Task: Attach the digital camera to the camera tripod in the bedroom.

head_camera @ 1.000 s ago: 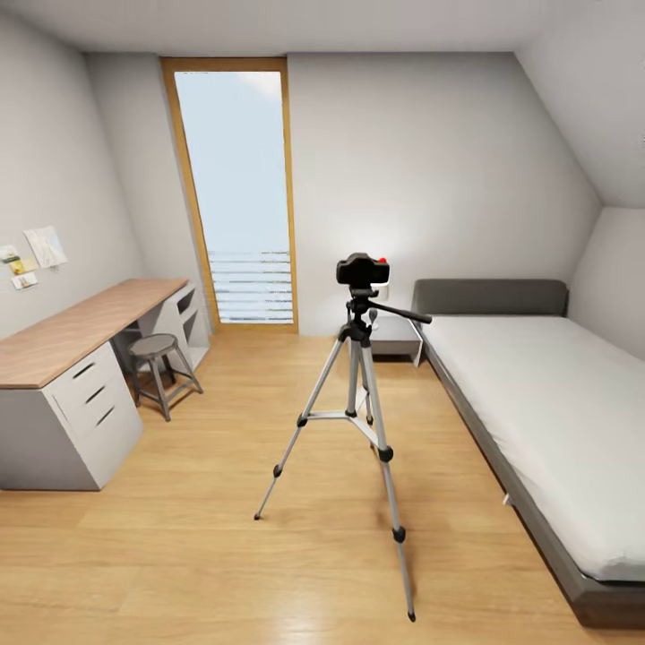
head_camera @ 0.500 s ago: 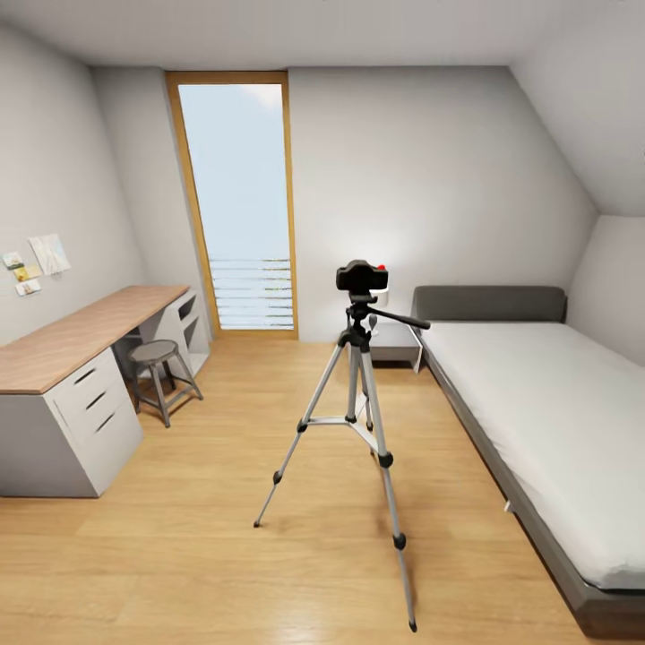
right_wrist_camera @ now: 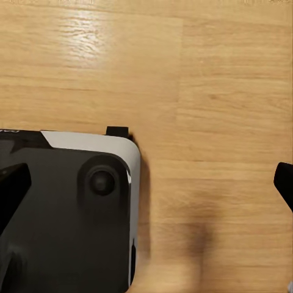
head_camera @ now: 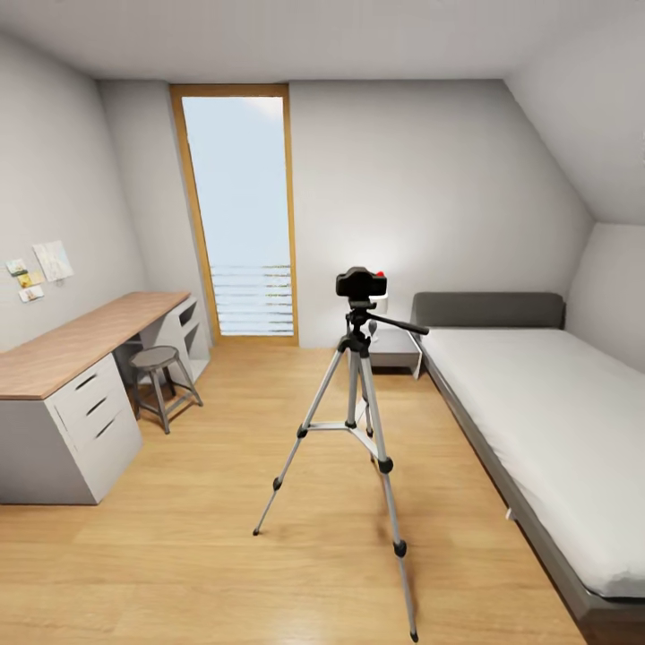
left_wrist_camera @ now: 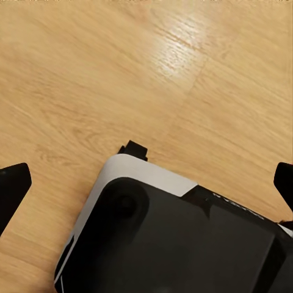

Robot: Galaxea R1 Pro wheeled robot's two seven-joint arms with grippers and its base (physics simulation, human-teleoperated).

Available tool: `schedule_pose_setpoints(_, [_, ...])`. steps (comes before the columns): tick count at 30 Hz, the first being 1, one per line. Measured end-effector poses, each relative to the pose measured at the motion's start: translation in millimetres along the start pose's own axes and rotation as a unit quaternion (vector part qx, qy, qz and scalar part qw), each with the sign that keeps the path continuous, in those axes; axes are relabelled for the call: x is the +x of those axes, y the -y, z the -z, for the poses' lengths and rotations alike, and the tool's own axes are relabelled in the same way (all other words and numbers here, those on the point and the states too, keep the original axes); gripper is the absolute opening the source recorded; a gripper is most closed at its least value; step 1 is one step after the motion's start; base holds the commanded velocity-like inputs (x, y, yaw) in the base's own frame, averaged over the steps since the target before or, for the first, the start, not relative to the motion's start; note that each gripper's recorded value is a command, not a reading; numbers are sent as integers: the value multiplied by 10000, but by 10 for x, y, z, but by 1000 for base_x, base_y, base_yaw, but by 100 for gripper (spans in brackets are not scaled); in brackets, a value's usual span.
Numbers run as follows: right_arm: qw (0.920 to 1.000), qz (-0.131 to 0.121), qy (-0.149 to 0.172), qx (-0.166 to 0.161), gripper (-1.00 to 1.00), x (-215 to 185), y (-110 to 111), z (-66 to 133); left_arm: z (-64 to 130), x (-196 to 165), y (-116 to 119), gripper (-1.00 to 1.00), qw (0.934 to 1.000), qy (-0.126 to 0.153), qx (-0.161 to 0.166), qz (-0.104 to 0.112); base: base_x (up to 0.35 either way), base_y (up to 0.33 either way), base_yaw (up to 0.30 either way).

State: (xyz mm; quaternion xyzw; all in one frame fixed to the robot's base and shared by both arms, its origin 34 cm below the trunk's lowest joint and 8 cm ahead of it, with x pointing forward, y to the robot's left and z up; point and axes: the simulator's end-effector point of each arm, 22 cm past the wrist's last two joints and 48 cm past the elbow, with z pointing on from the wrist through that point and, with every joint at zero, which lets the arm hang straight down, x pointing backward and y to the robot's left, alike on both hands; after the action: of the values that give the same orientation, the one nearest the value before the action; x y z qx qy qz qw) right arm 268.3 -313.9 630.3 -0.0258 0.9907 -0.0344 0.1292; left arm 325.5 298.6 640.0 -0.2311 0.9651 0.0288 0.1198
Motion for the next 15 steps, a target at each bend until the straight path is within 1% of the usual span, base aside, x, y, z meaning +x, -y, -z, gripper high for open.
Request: schedule_pose_setpoints(15, [9999, -7, 125, 6, 100, -98, 8, 15, 32, -87, 39, 100, 9999, 106, 53, 13, 0, 0, 0])
